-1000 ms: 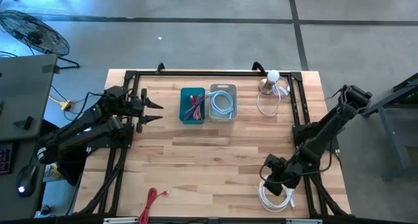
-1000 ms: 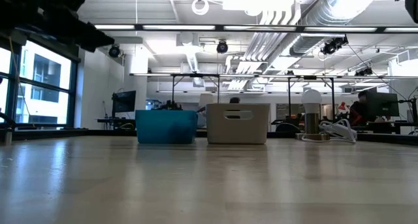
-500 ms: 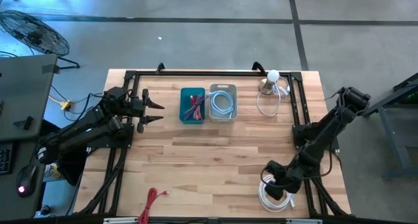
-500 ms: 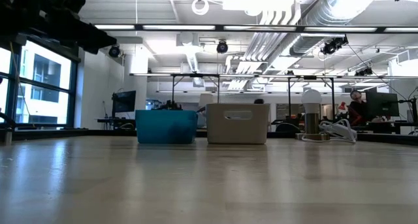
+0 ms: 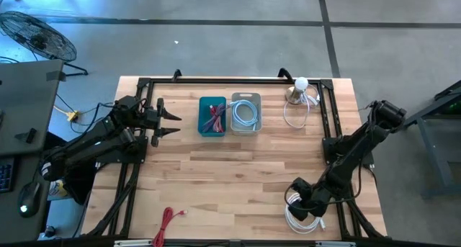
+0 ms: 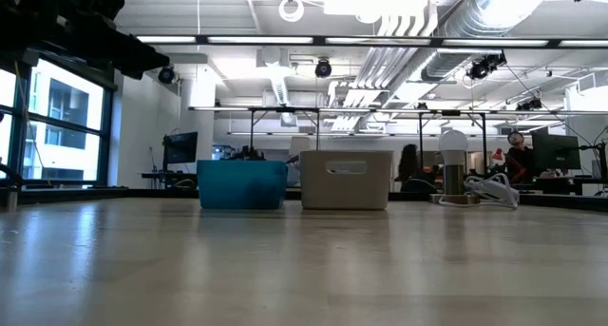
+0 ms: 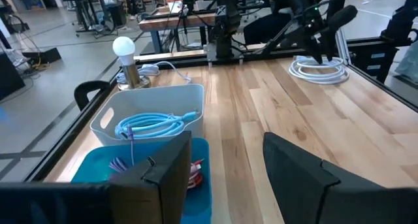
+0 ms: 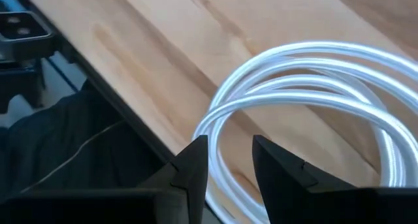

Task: Pick & Place USB Port
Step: Put the white HDMI into the white bin

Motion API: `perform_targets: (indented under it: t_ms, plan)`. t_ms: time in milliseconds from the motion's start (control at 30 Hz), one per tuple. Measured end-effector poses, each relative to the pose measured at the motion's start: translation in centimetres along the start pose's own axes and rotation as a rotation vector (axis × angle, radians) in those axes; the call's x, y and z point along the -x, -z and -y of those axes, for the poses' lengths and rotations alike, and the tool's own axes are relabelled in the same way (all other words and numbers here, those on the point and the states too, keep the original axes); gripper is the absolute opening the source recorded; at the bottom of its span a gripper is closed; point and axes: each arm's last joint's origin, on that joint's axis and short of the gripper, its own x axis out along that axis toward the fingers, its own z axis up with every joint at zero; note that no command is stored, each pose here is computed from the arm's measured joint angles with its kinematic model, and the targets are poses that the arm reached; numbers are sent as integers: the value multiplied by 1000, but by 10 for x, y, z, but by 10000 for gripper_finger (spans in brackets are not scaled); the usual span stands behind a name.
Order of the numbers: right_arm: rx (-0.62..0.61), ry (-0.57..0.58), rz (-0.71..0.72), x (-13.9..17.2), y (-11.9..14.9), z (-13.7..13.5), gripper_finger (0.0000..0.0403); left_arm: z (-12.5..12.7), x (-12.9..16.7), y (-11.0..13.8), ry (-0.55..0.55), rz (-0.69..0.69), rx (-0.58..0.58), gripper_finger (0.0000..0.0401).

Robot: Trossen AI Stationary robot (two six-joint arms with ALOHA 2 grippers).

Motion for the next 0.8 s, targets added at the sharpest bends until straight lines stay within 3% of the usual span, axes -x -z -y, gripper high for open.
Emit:
perform_targets:
  t_ms: [800]
  plan:
    - [-6,-63,16,-16,-1,-7,112,0,0,1,-1,-7,0,186]
